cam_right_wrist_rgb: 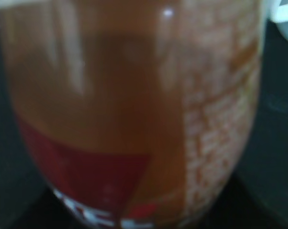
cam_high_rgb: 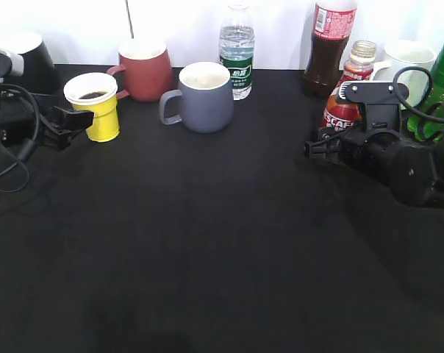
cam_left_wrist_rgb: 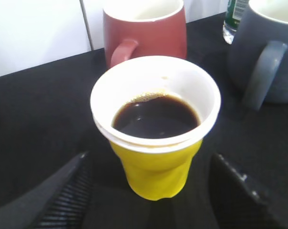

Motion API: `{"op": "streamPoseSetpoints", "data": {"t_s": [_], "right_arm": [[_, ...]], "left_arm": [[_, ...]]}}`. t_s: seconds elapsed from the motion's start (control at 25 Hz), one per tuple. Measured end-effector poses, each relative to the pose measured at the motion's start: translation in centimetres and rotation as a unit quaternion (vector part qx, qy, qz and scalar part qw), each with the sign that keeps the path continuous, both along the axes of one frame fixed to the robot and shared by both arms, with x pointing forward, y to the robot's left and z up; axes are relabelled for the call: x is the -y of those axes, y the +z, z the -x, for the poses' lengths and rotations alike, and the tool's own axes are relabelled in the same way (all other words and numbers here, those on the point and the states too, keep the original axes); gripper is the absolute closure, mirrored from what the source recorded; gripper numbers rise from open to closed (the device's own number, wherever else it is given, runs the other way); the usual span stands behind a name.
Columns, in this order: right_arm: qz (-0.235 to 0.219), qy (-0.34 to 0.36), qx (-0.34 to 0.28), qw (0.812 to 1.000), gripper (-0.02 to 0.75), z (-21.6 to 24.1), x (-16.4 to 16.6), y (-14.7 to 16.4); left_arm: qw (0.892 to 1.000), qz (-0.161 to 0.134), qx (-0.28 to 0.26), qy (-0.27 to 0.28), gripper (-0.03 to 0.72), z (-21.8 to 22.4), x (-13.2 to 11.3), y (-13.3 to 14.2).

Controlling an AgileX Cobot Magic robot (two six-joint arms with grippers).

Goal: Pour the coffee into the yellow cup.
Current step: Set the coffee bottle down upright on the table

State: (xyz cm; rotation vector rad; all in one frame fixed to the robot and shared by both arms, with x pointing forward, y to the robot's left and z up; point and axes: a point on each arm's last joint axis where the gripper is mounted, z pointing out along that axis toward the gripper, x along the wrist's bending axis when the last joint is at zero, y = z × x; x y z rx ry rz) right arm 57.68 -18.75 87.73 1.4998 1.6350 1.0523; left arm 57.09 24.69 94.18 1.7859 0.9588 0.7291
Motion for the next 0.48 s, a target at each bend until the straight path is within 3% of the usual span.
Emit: {"op": "streamPoseSetpoints", "data": {"t_s": [0.12,0.48], "right_arm": [[0.000,0.000,-0.002,1.000,0.116,0.0,0.0,0.1],[-0.009,0.014,-0.072,0.997,0.118,1.0,-0.2,1.4]], "left_arm": [[1.000,0.000,0.000,0.000,0.117,0.0,0.0,0.0],[1.000,0.001,-0.007,0.004,0.118,0.0,-0.1,-0.1]]}}
